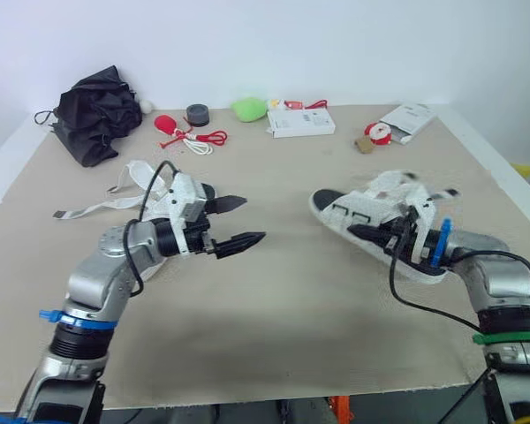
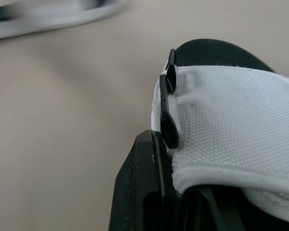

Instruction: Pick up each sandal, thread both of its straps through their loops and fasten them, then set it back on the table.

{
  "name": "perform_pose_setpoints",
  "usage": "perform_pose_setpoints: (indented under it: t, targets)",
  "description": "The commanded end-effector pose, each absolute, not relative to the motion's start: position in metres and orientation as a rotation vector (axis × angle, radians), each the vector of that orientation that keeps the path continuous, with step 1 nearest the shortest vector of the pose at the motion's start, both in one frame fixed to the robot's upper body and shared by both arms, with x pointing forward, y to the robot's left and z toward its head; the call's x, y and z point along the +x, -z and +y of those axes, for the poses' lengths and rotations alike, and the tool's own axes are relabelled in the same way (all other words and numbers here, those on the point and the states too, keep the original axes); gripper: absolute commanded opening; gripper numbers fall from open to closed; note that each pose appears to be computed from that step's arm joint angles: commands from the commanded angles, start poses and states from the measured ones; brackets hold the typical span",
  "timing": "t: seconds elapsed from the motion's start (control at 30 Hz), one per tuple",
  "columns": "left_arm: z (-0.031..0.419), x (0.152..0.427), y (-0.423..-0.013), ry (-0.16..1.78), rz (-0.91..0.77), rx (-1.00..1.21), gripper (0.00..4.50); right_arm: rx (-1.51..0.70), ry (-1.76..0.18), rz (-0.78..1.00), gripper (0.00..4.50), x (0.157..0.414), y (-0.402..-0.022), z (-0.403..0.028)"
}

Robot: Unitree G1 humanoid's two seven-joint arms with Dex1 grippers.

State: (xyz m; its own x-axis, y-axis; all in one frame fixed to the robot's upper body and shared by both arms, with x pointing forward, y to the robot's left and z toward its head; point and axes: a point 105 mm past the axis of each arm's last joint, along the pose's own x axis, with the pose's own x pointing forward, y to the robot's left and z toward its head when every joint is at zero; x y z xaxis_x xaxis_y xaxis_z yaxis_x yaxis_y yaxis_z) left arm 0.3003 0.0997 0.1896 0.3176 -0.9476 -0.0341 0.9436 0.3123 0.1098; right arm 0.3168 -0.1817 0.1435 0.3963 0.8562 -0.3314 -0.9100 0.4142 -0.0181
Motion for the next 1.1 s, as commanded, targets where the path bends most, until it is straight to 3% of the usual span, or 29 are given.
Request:
perform_pose_setpoints:
  t: [0.03, 0.23, 0.57, 0.8, 0.9, 1.0, 1.07, 1.1]
  targets:
    - [0.111, 0.299, -0.202, 1.27, -0.034, 0.159, 4.48, -0.287, -1.358, 0.306, 0.06, 0.288, -0.151, -0.153]
    - [0.105, 0.297, -0.19, 1.332, 0.021, 0.263, 4.48, -0.458, -1.592, 0.368, 0.06, 0.278, -0.13, -0.131]
    - [0.114, 0.293, -0.162, 1.33, 0.102, 0.347, 4.48, -0.522, -1.651, 0.366, 0.06, 0.303, -0.119, -0.11]
    - [0.113, 0.3, -0.15, 1.315, 0.094, 0.368, 4.48, -0.493, -1.673, 0.364, 0.06, 0.299, -0.115, -0.108]
    - [0.107, 0.304, -0.15, 1.334, 0.074, 0.347, 3.59, -0.492, -1.675, 0.363, 0.0, 0.298, -0.114, -0.107]
    - [0.1, 0.306, -0.149, 1.367, 0.065, 0.34, 2.1, -0.49, -1.676, 0.358, 0.0, 0.298, -0.114, -0.106]
    - [0.093, 0.304, -0.148, 1.409, 0.071, 0.333, 1.69, -0.491, -1.676, 0.356, 0.0, 0.297, -0.114, -0.106]
    - [0.09, 0.304, -0.146, 1.426, 0.076, 0.339, 1.17, -0.491, -1.675, 0.354, 0.0, 0.297, -0.114, -0.105]
